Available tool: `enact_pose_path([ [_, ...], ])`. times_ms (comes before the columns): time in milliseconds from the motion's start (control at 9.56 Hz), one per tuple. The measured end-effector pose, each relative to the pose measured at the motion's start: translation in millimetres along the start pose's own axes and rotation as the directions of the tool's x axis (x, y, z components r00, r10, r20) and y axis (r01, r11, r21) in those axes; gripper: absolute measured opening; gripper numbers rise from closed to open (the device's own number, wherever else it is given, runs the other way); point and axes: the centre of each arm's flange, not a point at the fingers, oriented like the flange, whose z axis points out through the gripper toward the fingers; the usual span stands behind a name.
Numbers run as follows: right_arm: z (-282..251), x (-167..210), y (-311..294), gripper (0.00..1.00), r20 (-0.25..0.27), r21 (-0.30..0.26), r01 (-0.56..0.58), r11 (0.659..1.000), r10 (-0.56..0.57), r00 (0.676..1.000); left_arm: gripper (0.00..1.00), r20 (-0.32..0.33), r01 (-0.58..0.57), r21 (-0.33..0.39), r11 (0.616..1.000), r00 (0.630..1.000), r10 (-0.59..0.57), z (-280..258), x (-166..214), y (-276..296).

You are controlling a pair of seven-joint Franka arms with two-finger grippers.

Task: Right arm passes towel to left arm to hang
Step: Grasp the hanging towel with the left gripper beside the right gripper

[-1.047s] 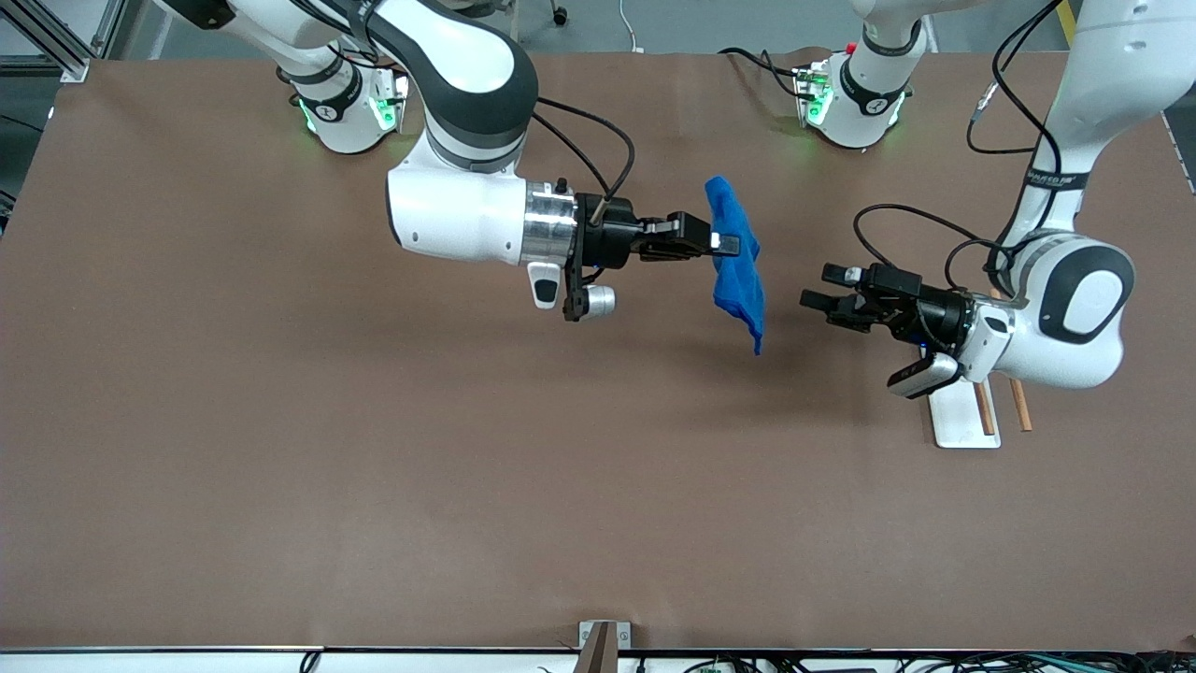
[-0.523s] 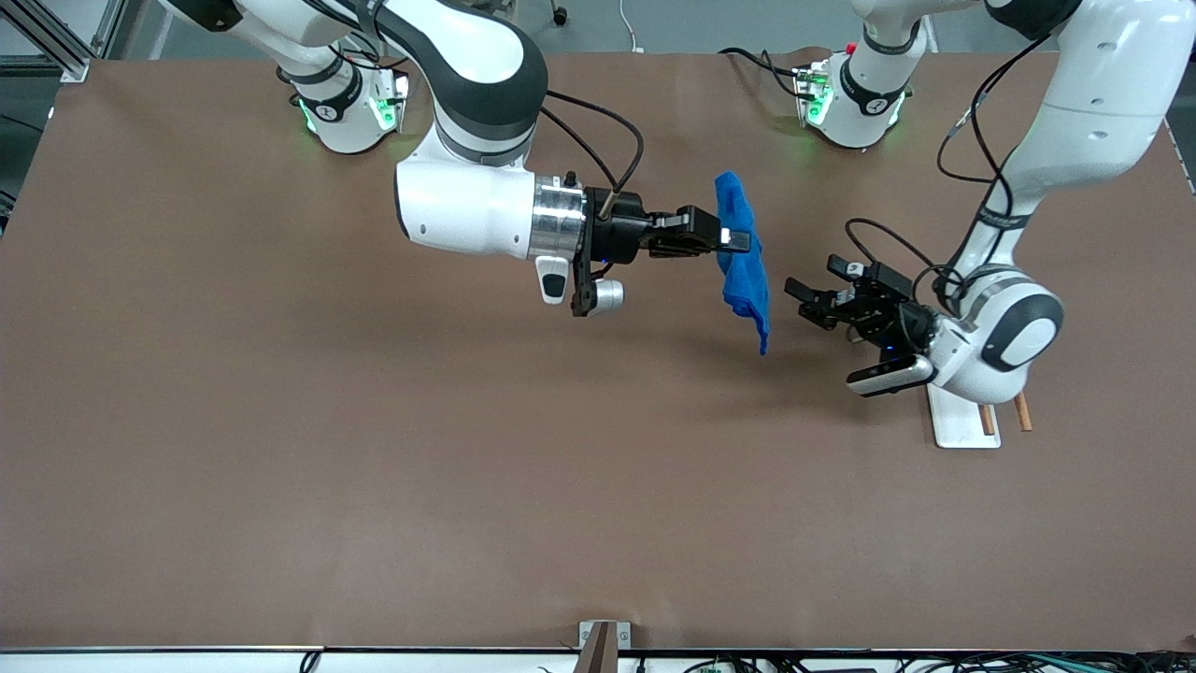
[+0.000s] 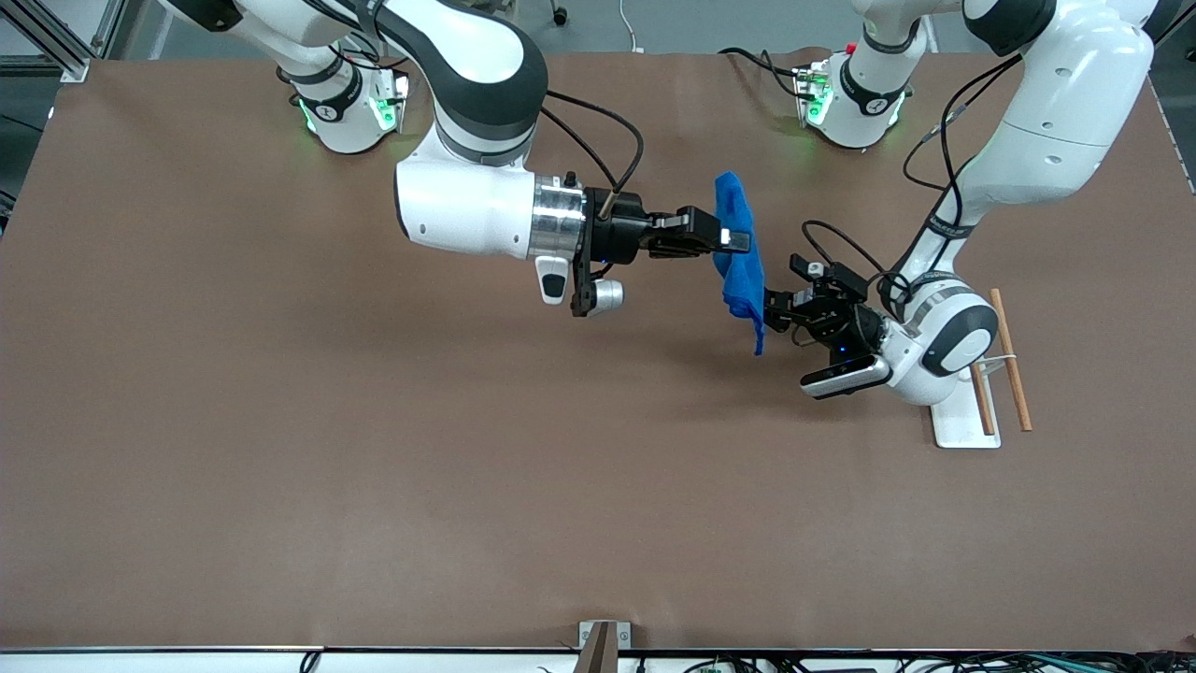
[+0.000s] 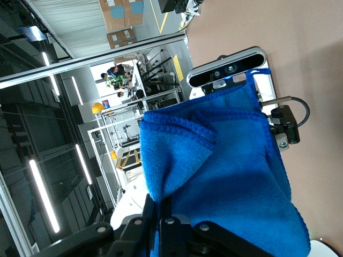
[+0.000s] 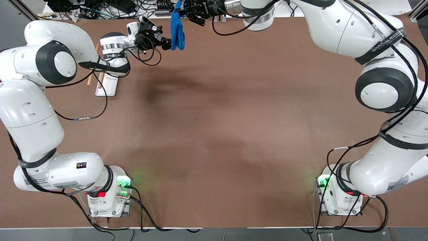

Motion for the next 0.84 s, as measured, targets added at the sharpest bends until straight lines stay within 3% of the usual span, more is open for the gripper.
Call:
enact_pose_path([
  [837,-0.5,0.6,-0.1,0.05,-0.005,0.001,0.0,1.0,0.0,1.0,0.79,-0.02,-0.059,-0.058,0.997,0.998,0.058,6.7,-4.0,-32.0],
])
